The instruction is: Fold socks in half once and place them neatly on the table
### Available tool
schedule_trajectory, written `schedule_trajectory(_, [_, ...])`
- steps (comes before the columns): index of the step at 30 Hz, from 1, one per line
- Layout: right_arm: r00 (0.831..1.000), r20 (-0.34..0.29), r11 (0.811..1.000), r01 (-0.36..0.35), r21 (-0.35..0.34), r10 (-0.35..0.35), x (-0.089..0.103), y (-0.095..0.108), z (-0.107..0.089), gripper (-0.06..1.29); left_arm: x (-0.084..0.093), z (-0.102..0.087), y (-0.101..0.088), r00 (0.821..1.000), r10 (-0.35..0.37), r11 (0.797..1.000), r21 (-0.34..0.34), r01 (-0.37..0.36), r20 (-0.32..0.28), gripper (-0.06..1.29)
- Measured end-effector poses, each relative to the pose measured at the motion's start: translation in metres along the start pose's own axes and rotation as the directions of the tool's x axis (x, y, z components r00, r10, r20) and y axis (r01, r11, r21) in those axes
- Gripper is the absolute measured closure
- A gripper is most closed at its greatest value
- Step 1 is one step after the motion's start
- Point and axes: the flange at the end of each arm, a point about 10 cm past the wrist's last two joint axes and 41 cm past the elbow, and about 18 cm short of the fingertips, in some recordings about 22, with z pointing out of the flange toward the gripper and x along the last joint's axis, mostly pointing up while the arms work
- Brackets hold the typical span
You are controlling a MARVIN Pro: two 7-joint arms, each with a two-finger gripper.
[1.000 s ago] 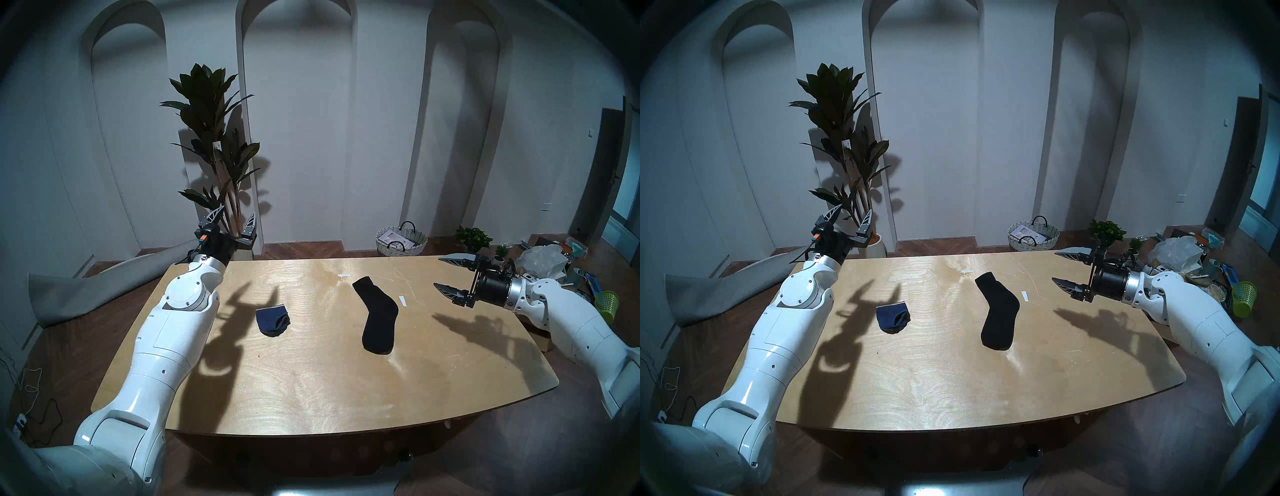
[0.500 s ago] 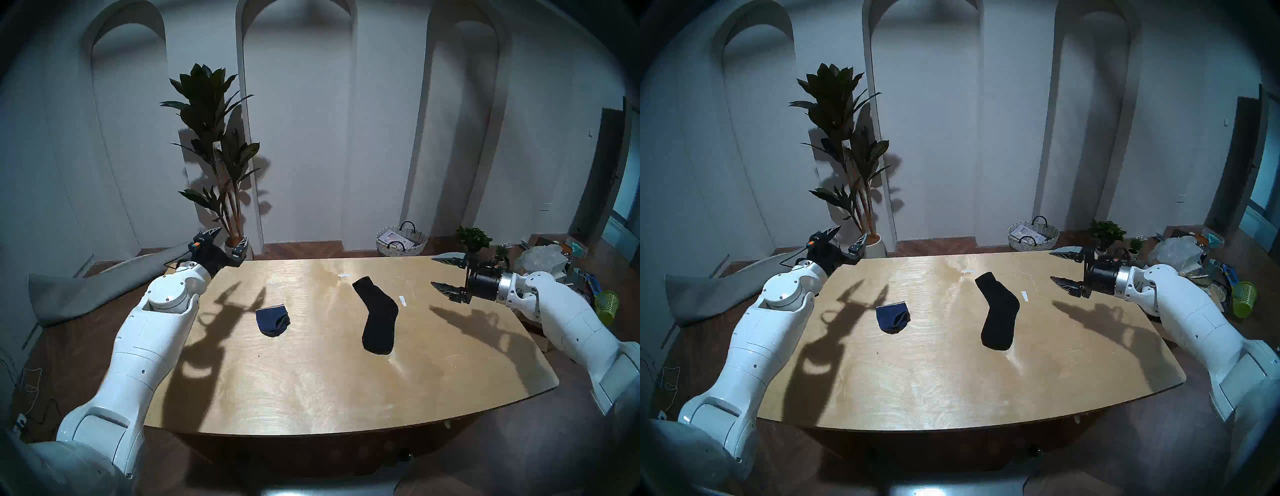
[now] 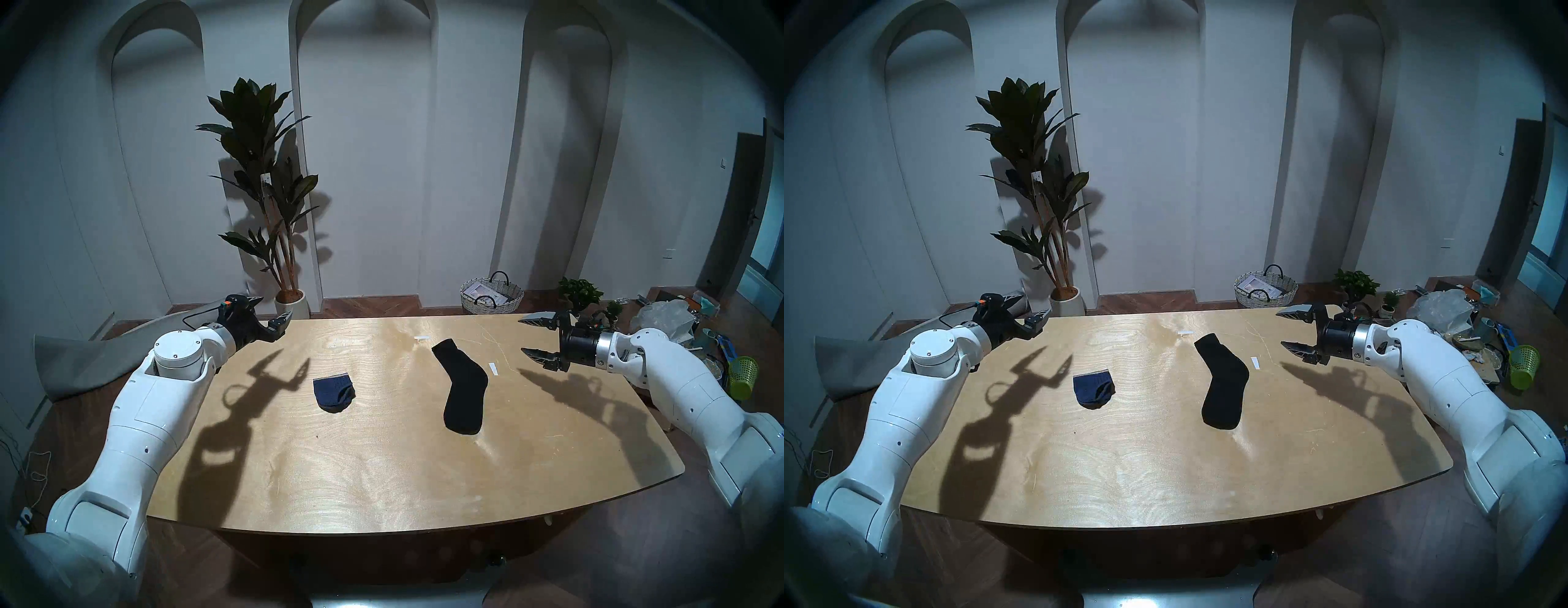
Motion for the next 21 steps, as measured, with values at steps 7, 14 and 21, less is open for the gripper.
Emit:
schedule_trajectory(7, [1.000,-0.008,0.999,0.008,-0.041,-0.008,0.003,0.000,0.012,-0.01,-0.004,-0.010,-0.007,0.996,-0.036,0.997,-0.069,0.042,0.085,0.00])
schedule_trajectory(14, [1.000,0.002,0.995,0.026,-0.096,-0.026,0.003,-0.001,0.028,-0.01,-0.002,-0.021,-0.016,0.985,-0.094,0.987,-0.119,0.112,0.147,0.00])
schedule_trajectory(21, [0.999,0.024,0.989,0.048,-0.141,-0.045,-0.001,-0.004,0.045,-0.01,0.013,-0.025,-0.031,0.959,-0.241,0.960,-0.105,0.258,0.148,0.00])
